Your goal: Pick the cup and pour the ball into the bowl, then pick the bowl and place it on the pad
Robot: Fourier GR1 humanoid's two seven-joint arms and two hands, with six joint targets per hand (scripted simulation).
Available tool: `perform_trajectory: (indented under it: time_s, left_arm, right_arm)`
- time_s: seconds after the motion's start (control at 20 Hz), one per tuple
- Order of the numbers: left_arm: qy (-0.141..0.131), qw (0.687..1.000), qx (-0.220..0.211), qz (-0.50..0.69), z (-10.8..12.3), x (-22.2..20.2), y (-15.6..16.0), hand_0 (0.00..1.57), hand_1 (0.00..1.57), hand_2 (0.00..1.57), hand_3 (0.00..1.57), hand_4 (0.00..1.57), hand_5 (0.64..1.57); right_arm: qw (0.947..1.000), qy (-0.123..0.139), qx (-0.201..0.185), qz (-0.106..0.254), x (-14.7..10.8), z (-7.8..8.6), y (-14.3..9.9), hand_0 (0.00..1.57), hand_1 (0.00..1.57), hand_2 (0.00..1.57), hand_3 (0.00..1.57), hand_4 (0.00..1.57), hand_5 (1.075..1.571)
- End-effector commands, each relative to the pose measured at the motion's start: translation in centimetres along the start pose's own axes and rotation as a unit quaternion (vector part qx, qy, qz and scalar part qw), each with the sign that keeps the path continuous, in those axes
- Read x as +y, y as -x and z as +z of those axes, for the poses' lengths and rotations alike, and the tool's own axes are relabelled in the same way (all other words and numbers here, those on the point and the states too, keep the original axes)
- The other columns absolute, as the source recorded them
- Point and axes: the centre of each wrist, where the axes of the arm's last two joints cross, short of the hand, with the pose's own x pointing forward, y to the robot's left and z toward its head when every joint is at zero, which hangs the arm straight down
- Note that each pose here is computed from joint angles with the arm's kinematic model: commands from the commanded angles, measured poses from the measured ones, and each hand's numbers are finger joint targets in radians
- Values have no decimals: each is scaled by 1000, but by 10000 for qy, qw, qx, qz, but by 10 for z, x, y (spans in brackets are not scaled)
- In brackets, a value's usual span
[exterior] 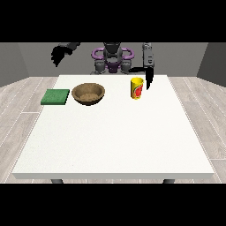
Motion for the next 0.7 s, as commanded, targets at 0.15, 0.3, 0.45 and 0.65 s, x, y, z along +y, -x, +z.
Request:
perform_trajectory:
  time_s: [0.15,0.3,0.45,0.65]
  left_arm:
    - [-95,9996,221,-179,-3,-2,39,0,0,0,0,203,1429]
    - [41,9992,390,-70,-4,-21,49,0,0,0,0,183,1423]
    - [-399,9989,239,-5,-24,8,48,0,0,0,0,363,1464]
    - [-471,9974,97,-546,0,11,69,919,919,1316,1379,1243,1538]
  right_arm:
    - [9999,-50,97,-17,-19,-4,5,0,0,0,0,669,1562]
    - [9996,62,253,64,-30,-8,17,0,0,0,0,675,1564]
    - [9995,-297,78,13,-17,-10,-4,0,0,0,0,675,1564]
    - [9996,-275,-95,-73,-30,-7,-7,0,0,0,0,662,1569]
